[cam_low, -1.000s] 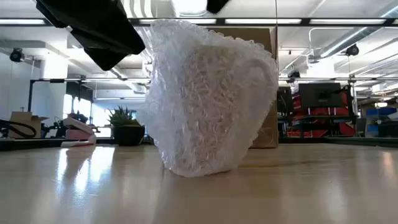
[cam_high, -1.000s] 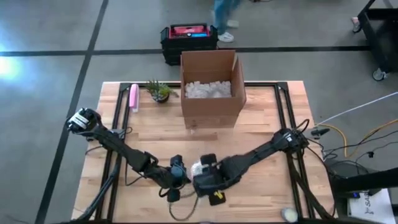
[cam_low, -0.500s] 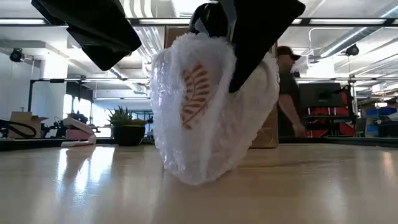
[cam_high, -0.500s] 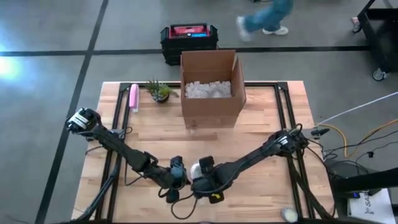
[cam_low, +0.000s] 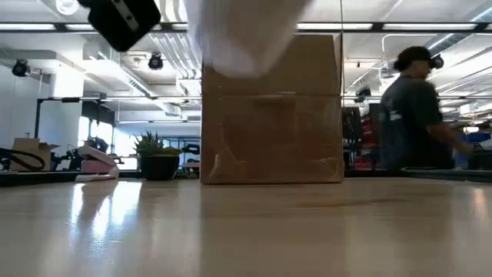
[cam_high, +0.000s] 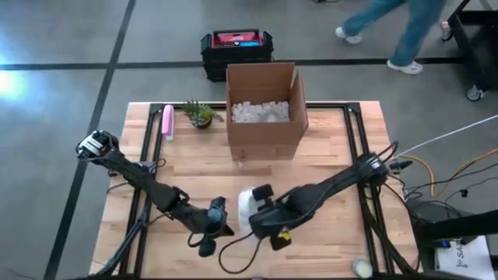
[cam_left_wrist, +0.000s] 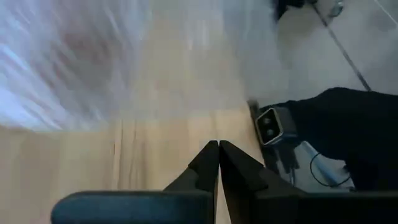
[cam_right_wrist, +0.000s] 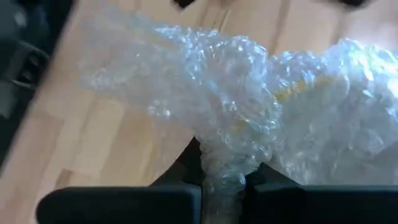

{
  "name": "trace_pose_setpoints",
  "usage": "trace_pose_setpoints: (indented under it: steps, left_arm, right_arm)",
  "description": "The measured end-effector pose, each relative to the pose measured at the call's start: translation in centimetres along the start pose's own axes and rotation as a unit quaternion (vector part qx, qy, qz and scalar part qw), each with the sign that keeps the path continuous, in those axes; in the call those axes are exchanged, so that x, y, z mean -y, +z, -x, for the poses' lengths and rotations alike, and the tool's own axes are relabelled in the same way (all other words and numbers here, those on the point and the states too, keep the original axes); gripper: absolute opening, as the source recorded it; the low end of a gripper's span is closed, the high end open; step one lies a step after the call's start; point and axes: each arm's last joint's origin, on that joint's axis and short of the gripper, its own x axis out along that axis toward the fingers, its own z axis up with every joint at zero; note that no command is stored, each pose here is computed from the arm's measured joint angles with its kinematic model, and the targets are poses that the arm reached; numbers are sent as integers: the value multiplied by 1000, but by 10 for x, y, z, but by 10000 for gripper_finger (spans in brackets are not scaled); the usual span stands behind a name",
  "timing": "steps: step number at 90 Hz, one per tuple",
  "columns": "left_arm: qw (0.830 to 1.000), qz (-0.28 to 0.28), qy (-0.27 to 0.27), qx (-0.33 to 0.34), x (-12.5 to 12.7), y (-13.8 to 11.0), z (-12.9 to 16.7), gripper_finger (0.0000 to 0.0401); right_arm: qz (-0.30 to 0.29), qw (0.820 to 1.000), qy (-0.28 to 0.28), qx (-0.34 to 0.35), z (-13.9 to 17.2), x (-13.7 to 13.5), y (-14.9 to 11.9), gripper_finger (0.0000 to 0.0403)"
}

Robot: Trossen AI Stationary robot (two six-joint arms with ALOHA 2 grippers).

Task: Wrap mug
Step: Put the wrapped yellow mug into the box

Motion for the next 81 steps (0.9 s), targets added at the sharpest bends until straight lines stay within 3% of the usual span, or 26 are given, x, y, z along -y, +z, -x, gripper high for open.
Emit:
trace_pose_setpoints:
  steps: [14,24,37,46,55,62,72,81]
  left_arm:
    - [1000,-15,10,4,-4,13,31,0]
    - [996,-31,55,59,-8,25,56,0]
    - [989,-58,93,102,-13,33,77,0]
    - [985,-77,101,117,-17,38,86,0]
    - [983,-85,109,117,-20,40,88,0]
    - [984,-87,114,109,-22,38,86,0]
    - [985,-93,124,80,-24,31,79,0]
    - [986,-92,127,64,-25,27,75,0]
  right_arm:
    - [-25,994,-77,79,68,34,-7,11]
    - [-38,979,-159,122,104,67,-15,10]
    - [-127,934,-258,212,147,140,-25,10]
    - [-211,897,-300,247,158,198,-40,10]
    - [-301,890,-237,247,147,256,-69,9]
    - [-377,884,-176,216,121,295,-93,9]
    - [-451,871,-137,137,70,328,-116,9]
    - [-483,866,-99,88,34,345,-129,9]
